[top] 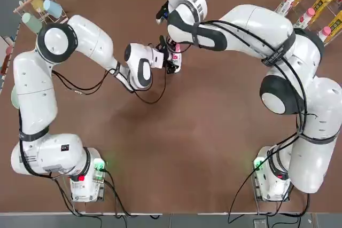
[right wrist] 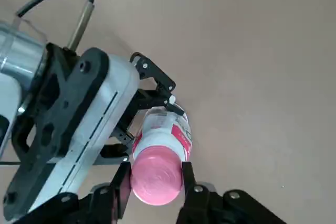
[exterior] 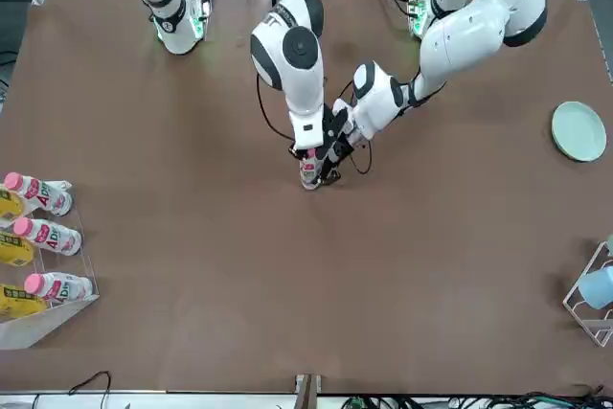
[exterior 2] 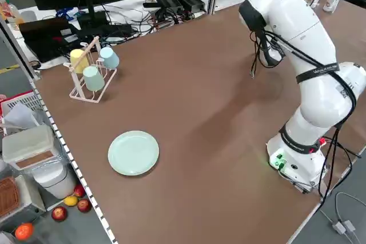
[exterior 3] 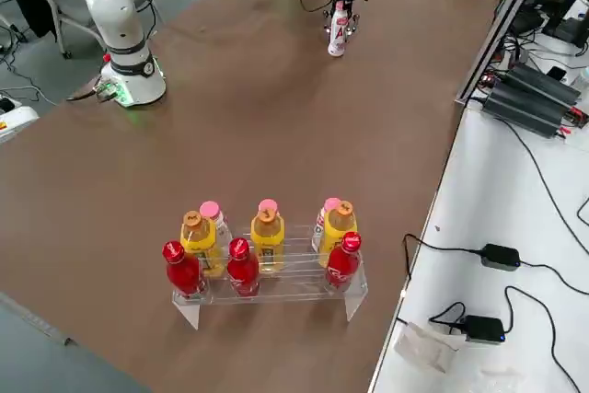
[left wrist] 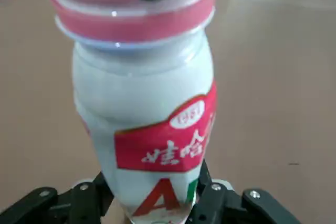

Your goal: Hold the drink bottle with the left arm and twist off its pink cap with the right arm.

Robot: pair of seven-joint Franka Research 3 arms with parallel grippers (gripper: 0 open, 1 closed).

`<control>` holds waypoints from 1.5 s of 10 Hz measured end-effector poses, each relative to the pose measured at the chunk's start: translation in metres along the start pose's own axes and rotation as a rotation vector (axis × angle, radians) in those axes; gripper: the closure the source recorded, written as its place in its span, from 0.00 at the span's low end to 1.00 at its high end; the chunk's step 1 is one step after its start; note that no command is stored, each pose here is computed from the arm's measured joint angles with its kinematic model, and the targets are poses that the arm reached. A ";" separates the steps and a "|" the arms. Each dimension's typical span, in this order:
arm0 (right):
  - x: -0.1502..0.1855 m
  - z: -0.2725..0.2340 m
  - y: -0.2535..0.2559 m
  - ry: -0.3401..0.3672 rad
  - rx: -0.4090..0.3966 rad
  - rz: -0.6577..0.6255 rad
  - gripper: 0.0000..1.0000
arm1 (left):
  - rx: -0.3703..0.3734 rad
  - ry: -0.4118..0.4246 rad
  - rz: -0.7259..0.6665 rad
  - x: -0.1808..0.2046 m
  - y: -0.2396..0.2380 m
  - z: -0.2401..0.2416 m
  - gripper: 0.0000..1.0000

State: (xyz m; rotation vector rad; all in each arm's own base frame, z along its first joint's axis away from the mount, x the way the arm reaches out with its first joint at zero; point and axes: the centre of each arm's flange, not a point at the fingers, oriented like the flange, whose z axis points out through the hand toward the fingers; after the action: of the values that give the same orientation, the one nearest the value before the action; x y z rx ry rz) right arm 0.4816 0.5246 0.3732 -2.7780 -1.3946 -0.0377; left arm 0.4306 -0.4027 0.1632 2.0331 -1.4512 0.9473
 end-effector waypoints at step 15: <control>0.001 0.000 -0.010 -0.007 -0.015 -0.318 0.30 | -0.002 0.006 0.014 -0.001 0.000 0.000 0.38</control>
State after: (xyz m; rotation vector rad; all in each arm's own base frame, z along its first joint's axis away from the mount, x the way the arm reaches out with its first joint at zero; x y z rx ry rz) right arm 0.4743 0.5311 0.3736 -2.5390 -1.8282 -0.0464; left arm 0.4308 -0.4025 0.1623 2.0193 -1.4651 0.9559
